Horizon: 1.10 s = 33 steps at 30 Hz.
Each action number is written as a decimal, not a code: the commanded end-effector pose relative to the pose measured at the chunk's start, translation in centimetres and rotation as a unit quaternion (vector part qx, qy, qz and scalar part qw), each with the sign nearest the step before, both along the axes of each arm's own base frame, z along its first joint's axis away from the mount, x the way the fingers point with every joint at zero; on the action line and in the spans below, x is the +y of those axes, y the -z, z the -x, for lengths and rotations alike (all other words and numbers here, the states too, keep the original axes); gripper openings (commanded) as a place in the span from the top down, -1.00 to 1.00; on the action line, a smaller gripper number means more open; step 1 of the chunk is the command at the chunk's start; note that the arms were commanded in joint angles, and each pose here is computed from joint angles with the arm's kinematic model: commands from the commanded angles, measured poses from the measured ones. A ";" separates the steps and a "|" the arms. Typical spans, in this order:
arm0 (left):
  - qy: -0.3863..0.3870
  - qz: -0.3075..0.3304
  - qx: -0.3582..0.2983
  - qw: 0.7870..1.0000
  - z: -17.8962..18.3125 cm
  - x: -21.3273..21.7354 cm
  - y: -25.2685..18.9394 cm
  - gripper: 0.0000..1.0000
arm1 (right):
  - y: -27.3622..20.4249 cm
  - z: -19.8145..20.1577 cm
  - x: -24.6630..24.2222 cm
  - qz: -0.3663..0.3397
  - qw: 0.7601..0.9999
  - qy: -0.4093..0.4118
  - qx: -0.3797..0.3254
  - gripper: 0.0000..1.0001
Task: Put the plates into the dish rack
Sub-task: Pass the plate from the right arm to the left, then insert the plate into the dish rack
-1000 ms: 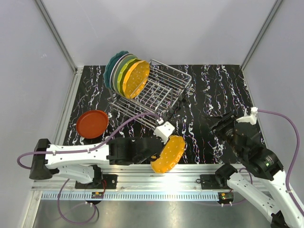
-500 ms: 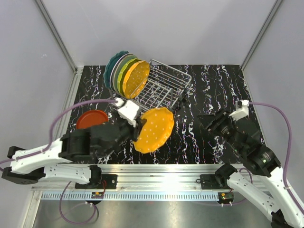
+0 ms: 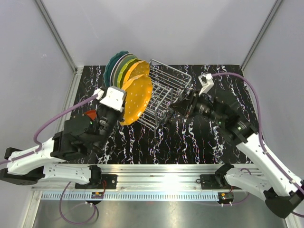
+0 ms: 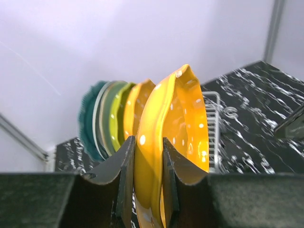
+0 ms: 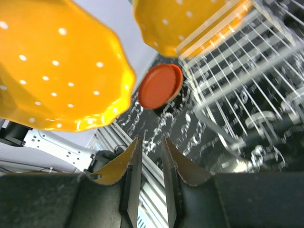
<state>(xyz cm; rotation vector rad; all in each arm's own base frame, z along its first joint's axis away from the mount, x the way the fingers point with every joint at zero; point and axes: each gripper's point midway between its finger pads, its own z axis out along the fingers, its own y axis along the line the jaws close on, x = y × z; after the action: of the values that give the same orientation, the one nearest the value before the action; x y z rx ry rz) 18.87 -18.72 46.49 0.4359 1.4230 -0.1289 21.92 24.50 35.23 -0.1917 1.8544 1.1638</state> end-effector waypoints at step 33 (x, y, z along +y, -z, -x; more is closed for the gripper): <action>0.070 -0.057 -0.077 0.993 -9.4 -6.5 -2.2 1.00 | -2.3 -14.1 11.8 -0.028 0.997 0.022 -0.062 0.45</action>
<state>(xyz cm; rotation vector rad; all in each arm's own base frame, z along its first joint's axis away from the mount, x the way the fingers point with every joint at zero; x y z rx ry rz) 29.78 -23.29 43.07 0.6818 1.4390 0.0846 34.59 35.65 33.08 -0.2172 1.8672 1.1262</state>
